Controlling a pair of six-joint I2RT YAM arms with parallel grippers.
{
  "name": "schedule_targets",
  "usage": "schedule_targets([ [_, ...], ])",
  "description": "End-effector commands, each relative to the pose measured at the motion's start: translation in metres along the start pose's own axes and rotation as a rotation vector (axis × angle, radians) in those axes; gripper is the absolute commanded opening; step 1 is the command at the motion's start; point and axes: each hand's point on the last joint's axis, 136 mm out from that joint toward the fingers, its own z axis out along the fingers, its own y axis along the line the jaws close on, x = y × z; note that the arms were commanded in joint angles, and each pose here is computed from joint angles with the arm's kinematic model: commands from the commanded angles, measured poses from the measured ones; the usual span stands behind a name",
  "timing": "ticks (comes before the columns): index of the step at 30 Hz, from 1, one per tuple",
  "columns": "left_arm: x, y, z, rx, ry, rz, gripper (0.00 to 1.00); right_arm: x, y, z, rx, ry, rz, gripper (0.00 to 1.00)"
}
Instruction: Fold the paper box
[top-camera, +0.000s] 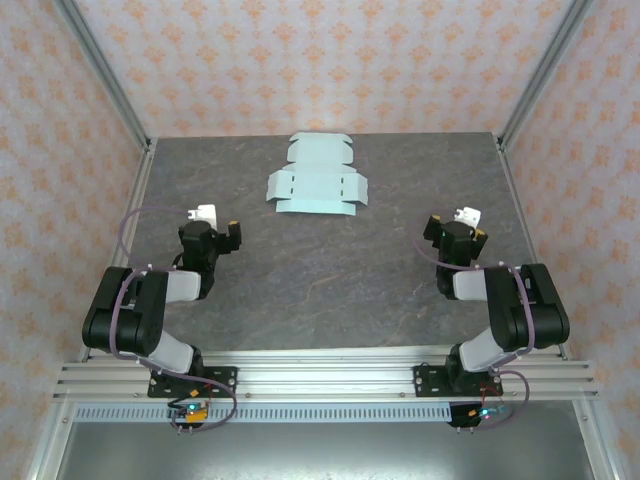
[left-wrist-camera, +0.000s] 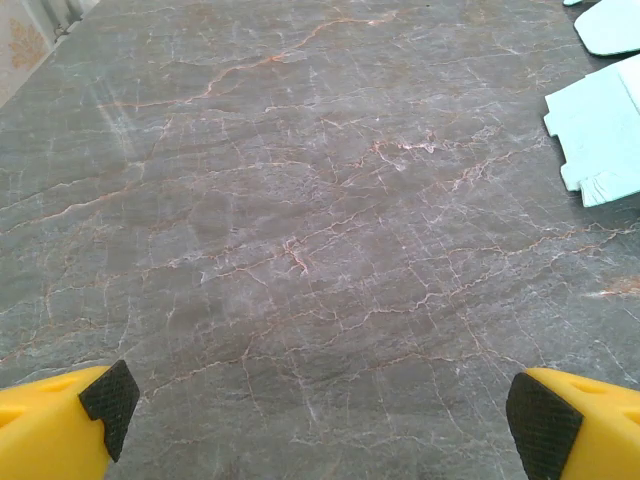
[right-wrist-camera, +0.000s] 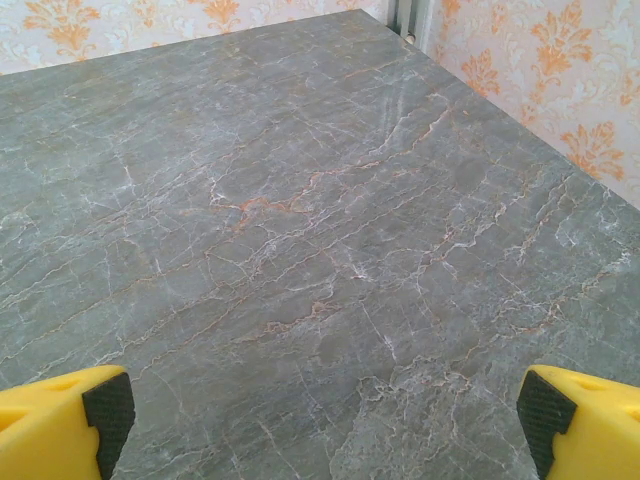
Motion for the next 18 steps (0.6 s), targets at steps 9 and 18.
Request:
schedule_targets([
  [9, -0.0188, 0.0028, -0.0002, -0.018, -0.050, 0.006, 1.00, -0.0087, -0.0017, 0.0010, 0.011, -0.023, 0.018, 0.99],
  [18, -0.0181, 0.0030, -0.0003, -0.018, -0.048, 0.005, 1.00, -0.0088, -0.0017, 0.0011, 0.011, -0.023, 0.019, 0.99],
])
